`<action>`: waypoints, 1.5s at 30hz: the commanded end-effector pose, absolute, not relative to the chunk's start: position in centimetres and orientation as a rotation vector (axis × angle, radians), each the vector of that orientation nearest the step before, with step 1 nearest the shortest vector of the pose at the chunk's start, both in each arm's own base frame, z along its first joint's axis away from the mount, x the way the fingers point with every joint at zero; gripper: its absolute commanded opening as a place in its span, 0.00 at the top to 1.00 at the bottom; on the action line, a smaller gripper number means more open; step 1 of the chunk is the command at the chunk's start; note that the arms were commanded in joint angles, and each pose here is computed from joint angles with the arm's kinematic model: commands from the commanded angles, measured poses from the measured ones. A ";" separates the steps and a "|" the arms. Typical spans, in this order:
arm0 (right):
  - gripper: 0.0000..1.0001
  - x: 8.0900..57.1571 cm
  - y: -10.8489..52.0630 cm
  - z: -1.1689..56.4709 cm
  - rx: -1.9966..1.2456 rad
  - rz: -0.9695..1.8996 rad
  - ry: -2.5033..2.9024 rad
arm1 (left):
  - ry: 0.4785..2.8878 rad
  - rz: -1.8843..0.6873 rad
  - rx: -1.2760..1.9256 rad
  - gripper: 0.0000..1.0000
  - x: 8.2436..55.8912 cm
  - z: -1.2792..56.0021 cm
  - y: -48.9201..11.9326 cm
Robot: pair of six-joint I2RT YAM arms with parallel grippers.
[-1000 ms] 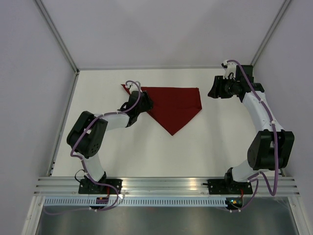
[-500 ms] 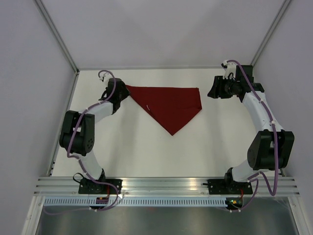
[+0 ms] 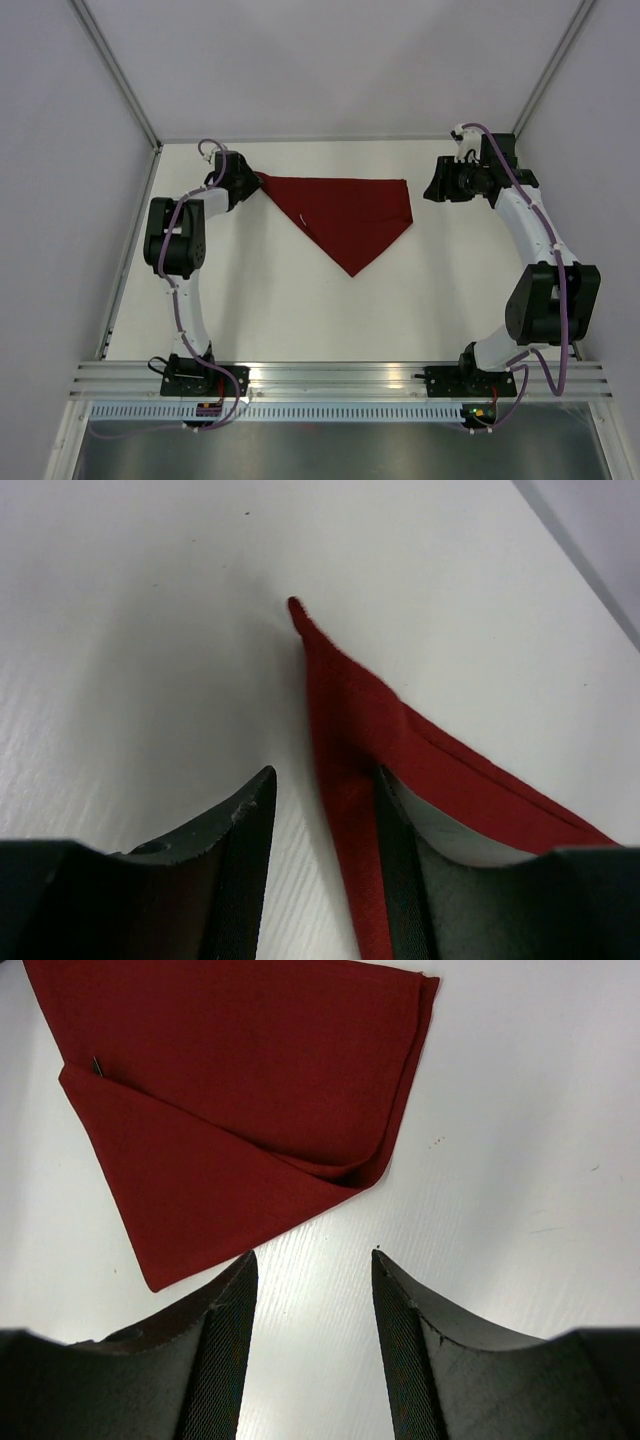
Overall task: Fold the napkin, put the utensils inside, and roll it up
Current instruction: Fold the napkin
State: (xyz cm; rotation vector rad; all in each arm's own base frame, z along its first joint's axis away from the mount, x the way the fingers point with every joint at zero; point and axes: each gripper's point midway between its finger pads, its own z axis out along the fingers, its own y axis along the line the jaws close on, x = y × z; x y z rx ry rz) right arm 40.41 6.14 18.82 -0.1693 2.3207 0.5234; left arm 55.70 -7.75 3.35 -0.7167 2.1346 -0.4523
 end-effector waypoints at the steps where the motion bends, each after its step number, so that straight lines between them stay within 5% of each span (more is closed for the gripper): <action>1: 0.45 40.4 6.5 18.4 -0.202 0.535 2.327 | 2.108 -0.576 -0.747 0.51 57.3 4.4 -9.0; 17: 0.46 40.5 6.4 17.6 -0.199 0.529 2.347 | 2.115 -0.580 -0.808 0.64 58.5 3.1 -7.5; 27: 0.46 40.5 6.6 17.4 -0.204 0.535 2.354 | 2.088 -0.608 -0.698 0.98 59.3 5.1 -7.9; 45: 0.46 39.9 9.6 16.3 -0.336 0.542 2.394 | 1.709 -1.210 0.136 0.98 52.5 17.4 -18.4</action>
